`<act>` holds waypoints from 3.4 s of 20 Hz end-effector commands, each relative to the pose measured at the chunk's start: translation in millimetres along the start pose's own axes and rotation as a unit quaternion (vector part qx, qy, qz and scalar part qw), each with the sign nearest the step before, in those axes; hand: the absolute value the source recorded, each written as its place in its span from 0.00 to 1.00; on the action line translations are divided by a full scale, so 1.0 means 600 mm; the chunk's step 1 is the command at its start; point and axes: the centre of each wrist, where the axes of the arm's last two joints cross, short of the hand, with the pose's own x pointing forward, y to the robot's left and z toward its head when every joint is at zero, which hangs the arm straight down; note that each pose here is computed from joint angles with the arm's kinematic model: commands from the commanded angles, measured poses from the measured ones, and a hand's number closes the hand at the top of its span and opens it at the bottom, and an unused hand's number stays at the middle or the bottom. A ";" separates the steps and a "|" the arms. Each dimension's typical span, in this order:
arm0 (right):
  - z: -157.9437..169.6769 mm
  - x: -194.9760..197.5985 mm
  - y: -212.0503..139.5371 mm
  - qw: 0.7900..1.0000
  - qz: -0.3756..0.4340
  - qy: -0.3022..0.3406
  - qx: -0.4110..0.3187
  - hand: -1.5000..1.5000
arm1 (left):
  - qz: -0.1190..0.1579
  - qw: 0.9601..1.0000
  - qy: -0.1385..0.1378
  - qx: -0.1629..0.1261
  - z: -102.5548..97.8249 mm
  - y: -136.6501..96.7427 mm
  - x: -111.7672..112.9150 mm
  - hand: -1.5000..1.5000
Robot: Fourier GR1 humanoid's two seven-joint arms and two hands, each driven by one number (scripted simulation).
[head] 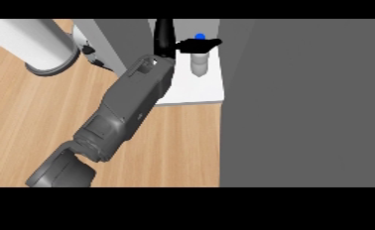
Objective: Pick up the bottled water, place it into the cabinet and close the cabinet
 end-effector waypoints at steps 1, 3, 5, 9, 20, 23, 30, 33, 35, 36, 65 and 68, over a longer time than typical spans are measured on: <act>-0.009 0.035 0.005 1.000 0.002 -0.023 0.006 0.00 | 0.055 0.998 -0.038 -0.016 -0.006 -0.006 0.017 0.00; -0.017 0.025 0.012 1.000 0.012 -0.023 0.010 0.00 | 0.078 0.996 -0.031 -0.022 0.005 -0.002 0.003 0.00; -0.007 0.039 0.016 1.000 0.005 -0.022 0.010 0.00 | 0.115 0.992 -0.036 -0.046 -0.003 -0.009 0.025 0.00; -0.005 0.048 0.014 1.000 0.004 -0.010 0.009 0.00 | 0.142 0.987 -0.022 -0.075 0.020 -0.012 0.018 0.00; -0.008 0.050 0.022 1.000 0.000 -0.017 0.003 0.00 | 0.198 0.974 -0.001 -0.107 0.115 -0.028 0.030 0.00; -0.026 0.051 0.032 1.000 0.007 -0.015 0.007 0.00 | 0.206 0.972 -0.017 -0.114 0.150 -0.022 0.025 0.00; -0.036 0.061 0.045 1.000 0.011 -0.013 -0.001 0.00 | 0.234 0.964 -0.001 -0.127 0.252 0.029 0.019 0.00; -0.031 0.039 0.026 1.000 0.004 -0.001 0.027 0.00 | 0.248 0.960 0.007 -0.128 0.307 0.043 0.034 0.00; -0.039 0.035 0.048 0.998 -0.021 0.001 0.060 0.00 | 0.242 0.962 0.000 -0.123 0.275 0.095 0.029 0.00; -0.038 0.056 0.049 0.994 -0.011 0.036 0.107 1.00 | 0.242 0.963 -0.002 -0.117 0.292 0.065 0.030 0.00; -0.129 0.073 0.201 0.958 -0.051 0.003 0.280 1.00 | 0.232 0.971 0.001 -0.060 0.445 0.282 0.027 0.00; -0.142 0.068 0.230 0.952 -0.045 -0.006 0.304 1.00 | 0.237 0.970 -0.008 -0.061 0.433 0.305 0.051 0.00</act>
